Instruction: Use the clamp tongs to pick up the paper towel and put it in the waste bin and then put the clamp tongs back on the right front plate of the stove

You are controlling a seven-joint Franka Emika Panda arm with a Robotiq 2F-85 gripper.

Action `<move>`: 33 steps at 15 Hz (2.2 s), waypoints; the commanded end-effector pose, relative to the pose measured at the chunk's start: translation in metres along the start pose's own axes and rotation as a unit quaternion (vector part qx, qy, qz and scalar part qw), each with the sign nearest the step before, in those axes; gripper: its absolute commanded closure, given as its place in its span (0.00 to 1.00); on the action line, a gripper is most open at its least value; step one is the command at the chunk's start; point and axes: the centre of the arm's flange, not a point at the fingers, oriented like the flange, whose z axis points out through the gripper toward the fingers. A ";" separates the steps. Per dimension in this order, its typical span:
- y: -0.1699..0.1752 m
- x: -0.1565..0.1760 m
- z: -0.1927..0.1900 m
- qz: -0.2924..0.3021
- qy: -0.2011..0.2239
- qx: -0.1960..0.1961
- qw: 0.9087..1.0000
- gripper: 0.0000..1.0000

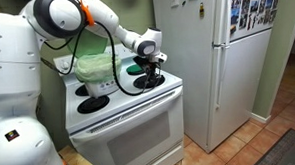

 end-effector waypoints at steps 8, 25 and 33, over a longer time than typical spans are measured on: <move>-0.022 0.028 0.031 -0.037 -0.024 0.010 0.999 0.94; -0.050 0.020 0.007 -0.026 -0.057 0.044 0.997 0.00; -0.048 -0.037 -0.082 0.011 -0.024 0.023 0.999 0.00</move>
